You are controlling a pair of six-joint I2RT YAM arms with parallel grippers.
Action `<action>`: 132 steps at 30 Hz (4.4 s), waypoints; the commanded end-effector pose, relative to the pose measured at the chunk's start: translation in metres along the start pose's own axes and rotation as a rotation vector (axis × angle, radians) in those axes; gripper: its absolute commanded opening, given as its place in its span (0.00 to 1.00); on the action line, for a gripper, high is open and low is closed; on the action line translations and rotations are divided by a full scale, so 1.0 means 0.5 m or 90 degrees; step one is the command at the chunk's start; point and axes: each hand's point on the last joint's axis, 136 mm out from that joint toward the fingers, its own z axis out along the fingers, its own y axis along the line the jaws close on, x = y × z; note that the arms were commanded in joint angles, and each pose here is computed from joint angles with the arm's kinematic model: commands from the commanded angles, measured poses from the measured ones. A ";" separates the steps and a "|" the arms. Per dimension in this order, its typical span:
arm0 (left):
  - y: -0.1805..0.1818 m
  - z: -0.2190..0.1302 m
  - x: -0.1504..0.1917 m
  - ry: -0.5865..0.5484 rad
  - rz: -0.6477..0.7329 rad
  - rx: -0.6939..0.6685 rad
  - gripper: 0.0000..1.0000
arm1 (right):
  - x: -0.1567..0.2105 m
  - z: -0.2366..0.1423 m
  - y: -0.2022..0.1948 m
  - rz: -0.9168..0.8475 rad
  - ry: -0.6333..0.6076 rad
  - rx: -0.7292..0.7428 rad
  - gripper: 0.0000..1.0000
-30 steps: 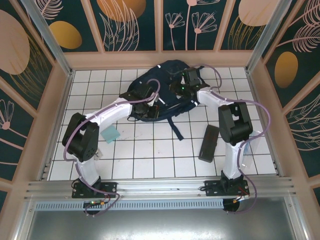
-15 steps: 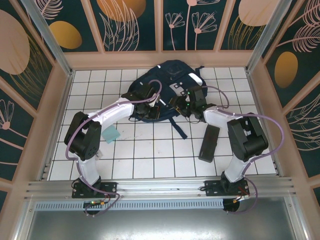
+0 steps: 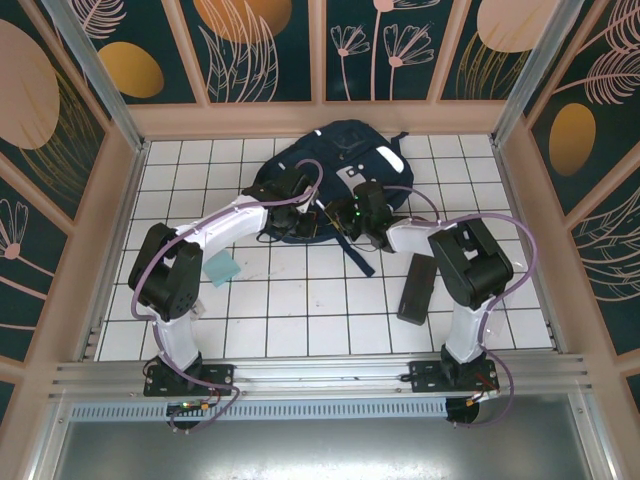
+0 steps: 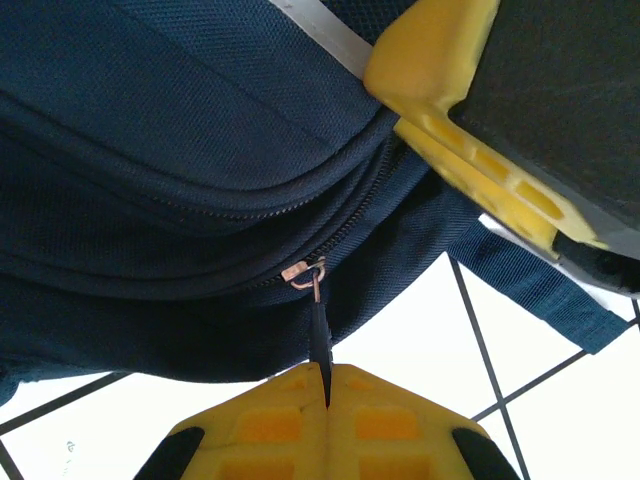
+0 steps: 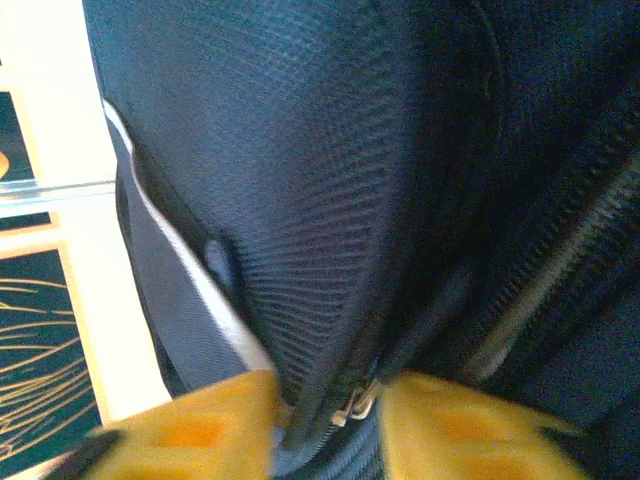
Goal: Pack the student bag
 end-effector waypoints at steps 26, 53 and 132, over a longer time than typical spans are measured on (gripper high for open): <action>0.164 -0.057 -0.062 -0.077 -0.051 -0.100 0.00 | -0.092 -0.071 -0.022 -0.069 -0.111 0.020 0.22; 0.168 -0.011 -0.048 -0.019 0.057 -0.284 0.47 | -0.028 -0.087 -0.033 -0.087 -0.054 0.025 0.51; 0.199 -0.090 0.001 0.026 -0.064 -0.119 0.00 | -0.228 -0.154 -0.095 -0.164 -0.206 0.123 0.00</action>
